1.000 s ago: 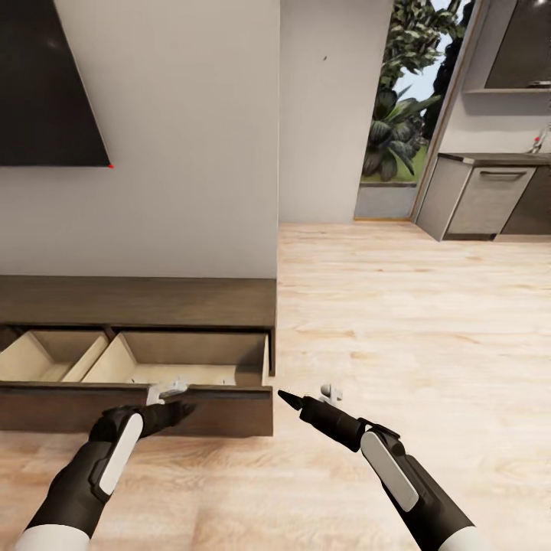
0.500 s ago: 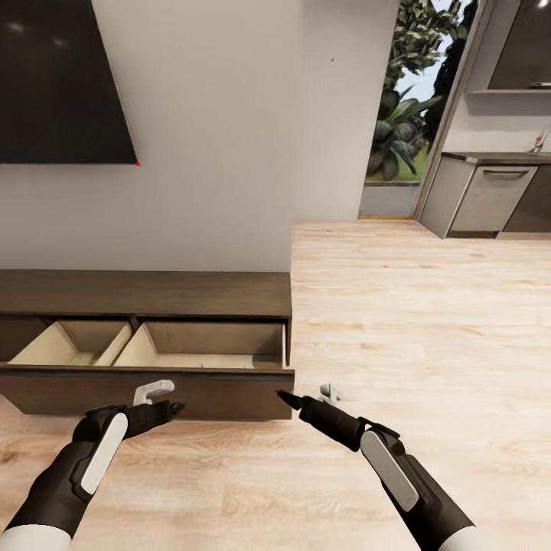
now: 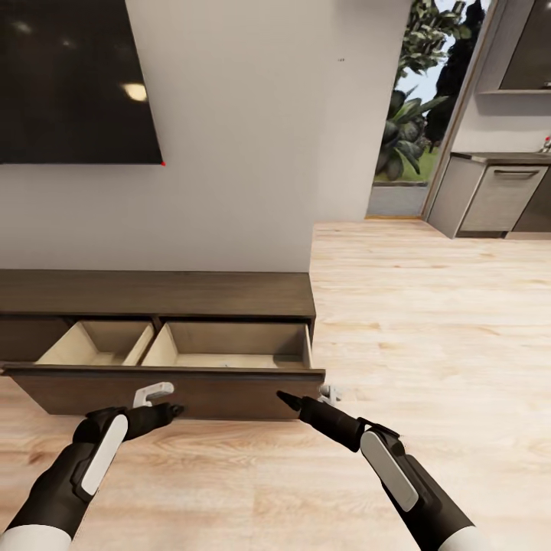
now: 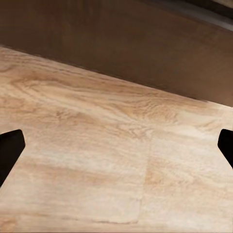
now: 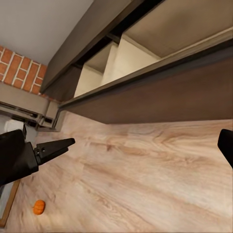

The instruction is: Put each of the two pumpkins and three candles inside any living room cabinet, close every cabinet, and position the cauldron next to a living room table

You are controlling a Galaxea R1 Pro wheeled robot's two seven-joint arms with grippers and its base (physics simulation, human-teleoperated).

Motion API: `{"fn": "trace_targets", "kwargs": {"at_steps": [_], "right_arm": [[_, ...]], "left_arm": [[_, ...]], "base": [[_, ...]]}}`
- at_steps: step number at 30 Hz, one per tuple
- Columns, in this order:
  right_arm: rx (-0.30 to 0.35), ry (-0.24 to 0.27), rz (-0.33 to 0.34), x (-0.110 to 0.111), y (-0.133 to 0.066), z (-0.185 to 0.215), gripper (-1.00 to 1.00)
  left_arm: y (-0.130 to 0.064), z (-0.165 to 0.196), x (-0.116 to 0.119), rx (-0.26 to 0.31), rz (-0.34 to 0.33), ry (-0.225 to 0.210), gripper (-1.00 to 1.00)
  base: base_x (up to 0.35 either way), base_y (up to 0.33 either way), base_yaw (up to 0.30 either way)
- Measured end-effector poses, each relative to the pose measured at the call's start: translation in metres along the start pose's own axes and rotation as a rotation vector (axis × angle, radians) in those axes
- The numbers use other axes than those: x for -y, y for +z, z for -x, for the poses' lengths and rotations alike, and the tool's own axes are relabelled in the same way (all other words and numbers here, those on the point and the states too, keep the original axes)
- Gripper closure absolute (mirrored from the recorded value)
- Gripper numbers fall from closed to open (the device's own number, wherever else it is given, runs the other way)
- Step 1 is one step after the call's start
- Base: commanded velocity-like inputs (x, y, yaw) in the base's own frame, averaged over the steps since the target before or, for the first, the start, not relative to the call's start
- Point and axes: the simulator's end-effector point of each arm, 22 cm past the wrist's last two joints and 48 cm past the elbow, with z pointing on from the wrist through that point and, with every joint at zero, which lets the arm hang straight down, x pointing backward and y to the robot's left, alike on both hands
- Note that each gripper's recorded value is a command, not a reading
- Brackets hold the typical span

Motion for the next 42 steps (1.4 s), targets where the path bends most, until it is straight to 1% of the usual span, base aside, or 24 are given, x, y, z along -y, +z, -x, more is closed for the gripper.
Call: {"fn": "trace_targets", "kwargs": {"at_steps": [10,16,24,31,33,35,36,37,39,40,41,42], "right_arm": [[0.002,0.0,0.0,0.0,0.0,0.0,-1.0],[0.002,0.0,0.0,0.0,0.0,0.0,-1.0],[0.003,0.001,-0.001,0.001,0.0,0.0,-1.0],[0.003,-0.002,-0.02,0.006,0.0,-0.001,-1.0],[-0.002,-0.001,-0.057,0.014,0.0,-0.002,-1.0],[-0.005,0.0,-0.13,0.029,0.0,-0.003,-1.0],[-0.004,0.0,-0.178,0.039,-0.002,-0.003,-1.0],[-0.006,-0.001,-0.256,0.056,-0.005,-0.004,-1.0],[-0.009,-0.003,-0.364,0.078,-0.011,-0.005,-1.0],[-0.011,-0.008,-0.414,0.088,-0.016,-0.006,-1.0],[-0.012,-0.01,-0.438,0.093,-0.018,-0.006,-1.0],[-0.012,-0.012,-0.48,0.101,-0.022,-0.006,-1.0]], "left_arm": [[0.001,-0.002,-0.001,-0.005,0.002,0.0,-1.0],[0.001,-0.002,-0.001,-0.004,0.005,0.002,-1.0],[0.001,-0.001,-0.002,-0.001,0.009,0.005,-1.0],[0.002,0.0,-0.002,0.011,0.026,0.029,-1.0],[0.002,0.002,-0.004,0.019,0.031,0.032,-1.0],[0.002,0.002,-0.003,0.021,0.033,0.033,-1.0],[0.002,0.002,-0.003,0.022,0.033,0.034,-1.0],[0.003,0.002,-0.002,0.023,0.032,0.036,-1.0],[0.003,0.004,-0.002,0.033,0.038,0.043,-1.0],[0.003,0.006,-0.003,0.042,0.045,0.051,-1.0],[0.003,0.007,-0.004,0.046,0.049,0.056,-1.0],[0.003,0.008,-0.005,0.053,0.057,0.065,-1.0]], "base": [[0.0,0.333,0.0],[0.051,0.238,0.0],[0.172,0.134,0.0],[0.017,0.011,0.0],[0.002,0.001,0.0],[0.0,0.0,0.0],[0.0,0.0,0.0],[0.0,0.0,0.0],[0.0,0.0,0.0],[0.0,0.0,0.0],[0.0,0.0,0.0],[0.0,0.0,0.0]]}}
